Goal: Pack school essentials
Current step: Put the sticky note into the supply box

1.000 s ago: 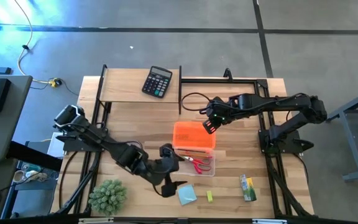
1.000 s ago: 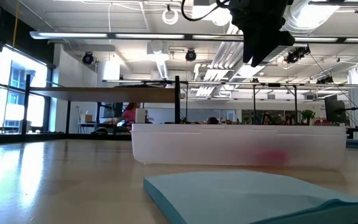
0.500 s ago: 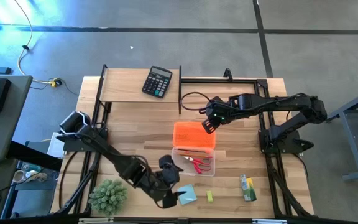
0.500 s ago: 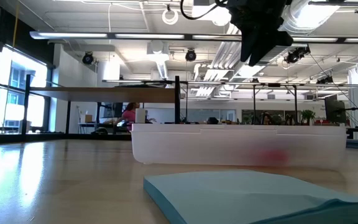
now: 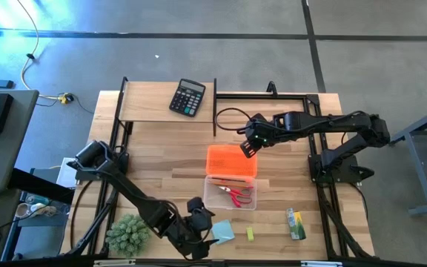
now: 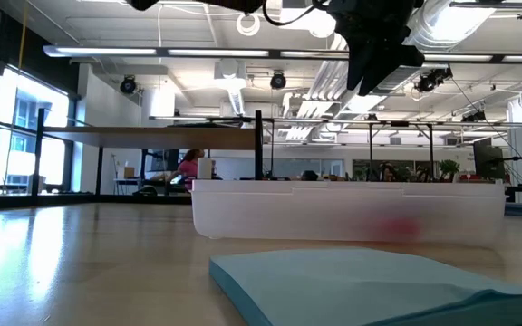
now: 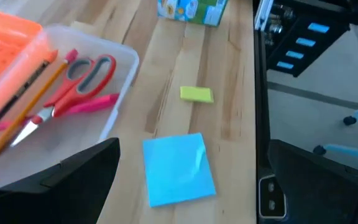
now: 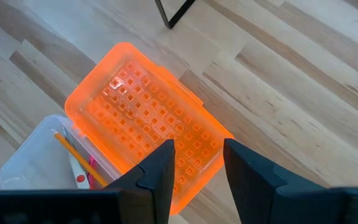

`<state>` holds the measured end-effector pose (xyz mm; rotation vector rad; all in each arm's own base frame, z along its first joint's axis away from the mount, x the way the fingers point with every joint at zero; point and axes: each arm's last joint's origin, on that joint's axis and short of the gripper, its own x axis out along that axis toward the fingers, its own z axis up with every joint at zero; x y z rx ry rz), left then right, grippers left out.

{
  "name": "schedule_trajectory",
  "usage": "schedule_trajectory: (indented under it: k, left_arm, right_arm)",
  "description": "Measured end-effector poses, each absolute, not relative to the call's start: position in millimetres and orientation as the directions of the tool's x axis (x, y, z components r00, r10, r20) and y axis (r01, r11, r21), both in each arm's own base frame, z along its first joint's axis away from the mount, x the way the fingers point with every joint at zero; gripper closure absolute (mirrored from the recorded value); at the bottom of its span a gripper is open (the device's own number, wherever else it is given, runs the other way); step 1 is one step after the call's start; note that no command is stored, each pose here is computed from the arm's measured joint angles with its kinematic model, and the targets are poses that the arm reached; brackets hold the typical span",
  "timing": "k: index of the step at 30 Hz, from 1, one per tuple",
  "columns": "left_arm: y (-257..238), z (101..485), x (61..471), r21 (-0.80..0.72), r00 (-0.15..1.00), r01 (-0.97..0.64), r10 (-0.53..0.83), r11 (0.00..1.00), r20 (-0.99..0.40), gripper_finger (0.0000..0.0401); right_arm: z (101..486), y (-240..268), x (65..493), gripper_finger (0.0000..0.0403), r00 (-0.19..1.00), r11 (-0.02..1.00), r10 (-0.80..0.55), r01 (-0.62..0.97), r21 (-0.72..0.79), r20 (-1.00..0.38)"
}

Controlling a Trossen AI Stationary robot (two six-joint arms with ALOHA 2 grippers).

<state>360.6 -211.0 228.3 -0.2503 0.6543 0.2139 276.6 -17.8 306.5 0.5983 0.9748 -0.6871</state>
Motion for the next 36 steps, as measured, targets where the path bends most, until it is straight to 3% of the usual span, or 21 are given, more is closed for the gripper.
schedule_trajectory:
  k: [36]
  left_arm:
    - [-240.8,144.4,380.7,-0.188,0.769,-0.327,0.145,0.926,-0.622,0.0001]
  right_arm:
    - [308.4,-17.9,280.3,0.0274,0.427,0.646,-0.252,0.743,0.178,-0.869]
